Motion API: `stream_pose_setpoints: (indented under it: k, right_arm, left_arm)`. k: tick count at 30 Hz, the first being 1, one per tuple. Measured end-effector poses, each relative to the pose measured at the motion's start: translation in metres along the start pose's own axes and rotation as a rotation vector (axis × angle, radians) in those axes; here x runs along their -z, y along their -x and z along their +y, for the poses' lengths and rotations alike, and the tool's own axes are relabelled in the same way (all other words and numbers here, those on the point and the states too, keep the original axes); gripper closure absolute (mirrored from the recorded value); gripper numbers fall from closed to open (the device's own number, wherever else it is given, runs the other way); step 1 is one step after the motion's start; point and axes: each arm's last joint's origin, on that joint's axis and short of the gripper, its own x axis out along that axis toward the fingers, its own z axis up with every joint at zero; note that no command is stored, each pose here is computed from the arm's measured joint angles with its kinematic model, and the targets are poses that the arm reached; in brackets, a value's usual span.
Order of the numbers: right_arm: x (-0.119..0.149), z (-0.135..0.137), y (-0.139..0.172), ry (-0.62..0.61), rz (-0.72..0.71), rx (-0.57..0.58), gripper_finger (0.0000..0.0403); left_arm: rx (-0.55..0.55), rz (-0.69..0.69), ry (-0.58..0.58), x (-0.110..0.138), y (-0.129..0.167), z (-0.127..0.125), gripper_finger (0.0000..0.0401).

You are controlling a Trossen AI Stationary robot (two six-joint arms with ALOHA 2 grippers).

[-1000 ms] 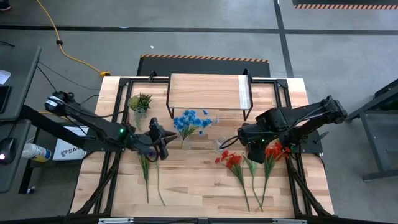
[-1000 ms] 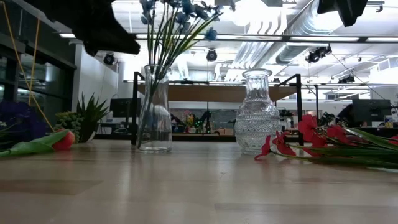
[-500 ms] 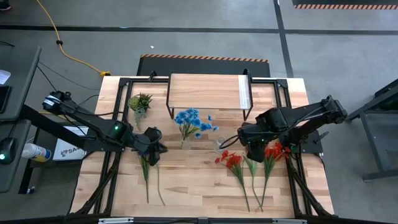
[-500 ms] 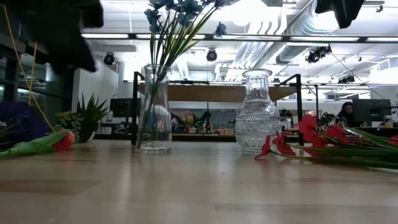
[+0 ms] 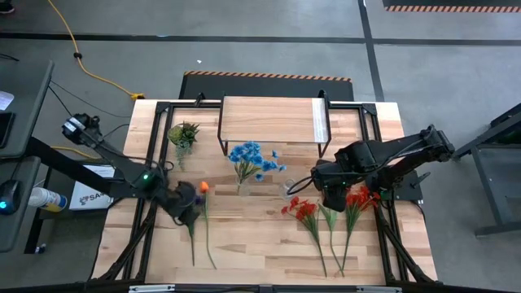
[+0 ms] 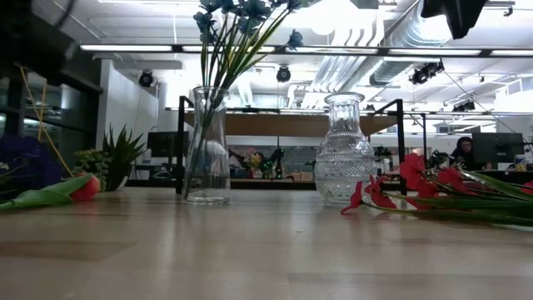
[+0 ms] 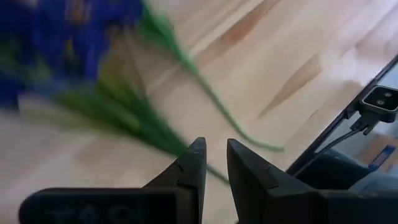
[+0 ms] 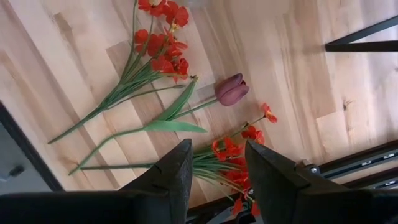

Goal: Pick and place flowers into a vace then onto a shelf
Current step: Put the purple flower into the left transparent crystal vase

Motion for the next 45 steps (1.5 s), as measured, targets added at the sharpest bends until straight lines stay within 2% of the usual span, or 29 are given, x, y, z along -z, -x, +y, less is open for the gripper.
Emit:
stream_pose_setpoints:
  k: [6,11,20,45]
  right_arm:
    - [-0.001,-0.001,0.000,0.025,-0.035,0.047,0.0263]
    - [-0.002,-0.002,0.000,0.026,-0.057,0.078,0.0263]
    - [-0.002,-0.002,0.000,0.026,-0.058,0.079,0.0263]
    - [-0.002,-0.002,0.000,0.026,-0.058,0.078,0.0263]
  left_arm:
    - [-0.008,-0.010,0.190,0.021,0.001,0.005,0.0302]
    - [-0.057,-0.022,0.286,0.029,-0.002,0.009,0.0302]
    - [-0.097,-0.015,0.303,0.034,-0.010,0.009,0.0302]
    - [-0.066,-0.032,0.334,0.033,-0.011,0.007,0.0302]
